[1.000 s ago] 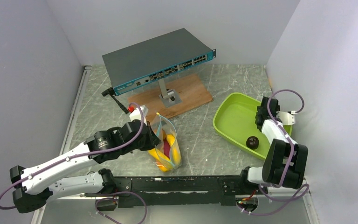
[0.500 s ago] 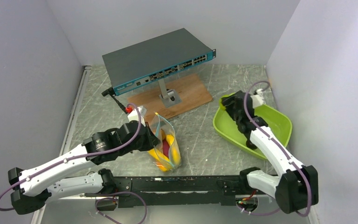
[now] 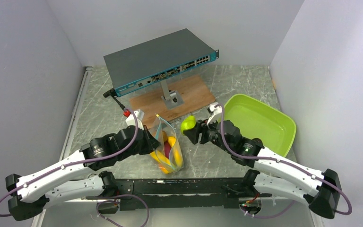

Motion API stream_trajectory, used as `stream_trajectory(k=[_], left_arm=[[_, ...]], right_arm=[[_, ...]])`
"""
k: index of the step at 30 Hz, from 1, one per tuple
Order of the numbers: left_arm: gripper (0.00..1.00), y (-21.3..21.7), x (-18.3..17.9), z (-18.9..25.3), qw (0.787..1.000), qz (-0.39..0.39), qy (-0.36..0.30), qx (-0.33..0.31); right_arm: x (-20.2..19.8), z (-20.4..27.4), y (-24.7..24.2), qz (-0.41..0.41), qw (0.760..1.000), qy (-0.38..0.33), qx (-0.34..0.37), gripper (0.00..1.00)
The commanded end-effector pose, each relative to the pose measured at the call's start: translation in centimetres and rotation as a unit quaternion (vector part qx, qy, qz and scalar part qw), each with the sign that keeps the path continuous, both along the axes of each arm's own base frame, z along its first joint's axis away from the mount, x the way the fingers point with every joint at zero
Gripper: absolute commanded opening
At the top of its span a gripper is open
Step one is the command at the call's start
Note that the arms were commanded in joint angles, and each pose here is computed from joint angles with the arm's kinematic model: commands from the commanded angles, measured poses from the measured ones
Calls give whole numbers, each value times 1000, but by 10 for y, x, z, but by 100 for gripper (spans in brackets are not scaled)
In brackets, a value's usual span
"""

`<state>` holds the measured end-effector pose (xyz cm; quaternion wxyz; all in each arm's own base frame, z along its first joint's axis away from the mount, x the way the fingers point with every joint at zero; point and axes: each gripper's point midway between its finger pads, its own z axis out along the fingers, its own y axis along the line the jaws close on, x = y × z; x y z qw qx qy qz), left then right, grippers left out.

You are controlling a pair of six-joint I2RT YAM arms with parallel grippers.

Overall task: Place the food in the zip-top bag and seal the zipper
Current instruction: Place the fake fruit in the zipper food storage bag.

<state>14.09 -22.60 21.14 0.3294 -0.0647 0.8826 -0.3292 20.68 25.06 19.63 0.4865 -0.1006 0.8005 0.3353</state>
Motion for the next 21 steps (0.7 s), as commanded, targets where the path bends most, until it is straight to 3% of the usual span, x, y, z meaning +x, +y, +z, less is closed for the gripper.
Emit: stream_trajectory(k=[1,7,13,21], left_arm=[[0,3,5,17,999,19,-19,-23],[0,8,4,19,999,26,-18,-31],[0,8,4,21,999,26,-22,-33],[0,15,4,28,998,32,-28,-36]], right_arm=[[-7,89,40,75,987,-139,15,1],[-42,128,78,92,974,-208,10,0],[-62,143,109,138,962,-235,18,1],[-62,105,116,124,948,-277,-97,3]])
